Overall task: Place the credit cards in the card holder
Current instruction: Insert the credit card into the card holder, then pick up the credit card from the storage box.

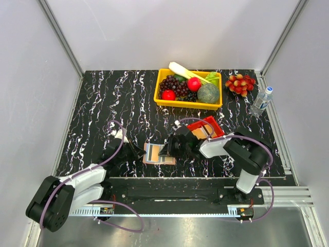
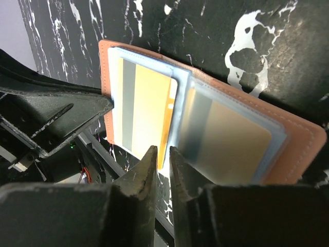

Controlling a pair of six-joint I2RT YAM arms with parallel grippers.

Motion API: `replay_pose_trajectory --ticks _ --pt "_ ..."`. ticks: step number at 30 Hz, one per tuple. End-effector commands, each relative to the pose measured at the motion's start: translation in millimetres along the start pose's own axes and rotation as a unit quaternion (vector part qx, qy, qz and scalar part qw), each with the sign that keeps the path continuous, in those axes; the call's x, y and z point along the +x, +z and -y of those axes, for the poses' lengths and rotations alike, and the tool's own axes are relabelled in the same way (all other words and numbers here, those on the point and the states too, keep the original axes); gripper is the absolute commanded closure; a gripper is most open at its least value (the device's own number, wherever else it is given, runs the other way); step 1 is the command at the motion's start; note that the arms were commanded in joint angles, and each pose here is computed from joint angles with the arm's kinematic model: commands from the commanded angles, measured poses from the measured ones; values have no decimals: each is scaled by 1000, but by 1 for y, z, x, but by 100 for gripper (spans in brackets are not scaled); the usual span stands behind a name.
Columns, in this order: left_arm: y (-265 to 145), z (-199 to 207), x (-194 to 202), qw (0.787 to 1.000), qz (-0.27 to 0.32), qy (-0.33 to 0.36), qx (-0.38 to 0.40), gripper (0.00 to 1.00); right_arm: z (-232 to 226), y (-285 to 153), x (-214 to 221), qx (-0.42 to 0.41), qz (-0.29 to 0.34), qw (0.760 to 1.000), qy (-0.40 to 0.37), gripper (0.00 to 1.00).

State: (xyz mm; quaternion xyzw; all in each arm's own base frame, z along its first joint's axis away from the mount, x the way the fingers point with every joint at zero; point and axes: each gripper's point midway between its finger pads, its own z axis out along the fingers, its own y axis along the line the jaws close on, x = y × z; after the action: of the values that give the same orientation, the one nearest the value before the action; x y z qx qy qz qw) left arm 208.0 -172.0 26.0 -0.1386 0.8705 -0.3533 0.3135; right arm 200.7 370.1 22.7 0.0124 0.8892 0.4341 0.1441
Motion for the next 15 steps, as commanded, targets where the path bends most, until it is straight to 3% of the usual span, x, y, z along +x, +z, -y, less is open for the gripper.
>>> replay_pose_trajectory --ticks 1,7,12,15 --pt "-3 13 -11 999 23 10 25 100 -18 -26 -23 18 52 997 -63 77" --pt "-7 19 -17 999 30 18 28 100 -40 -90 -70 74 157 972 -156 63" --pt "-8 23 -19 999 30 22 31 100 -7 -154 -100 195 224 937 -181 45" --pt "-8 25 -20 999 31 22 33 100 18 -174 -113 234 226 930 -172 44"
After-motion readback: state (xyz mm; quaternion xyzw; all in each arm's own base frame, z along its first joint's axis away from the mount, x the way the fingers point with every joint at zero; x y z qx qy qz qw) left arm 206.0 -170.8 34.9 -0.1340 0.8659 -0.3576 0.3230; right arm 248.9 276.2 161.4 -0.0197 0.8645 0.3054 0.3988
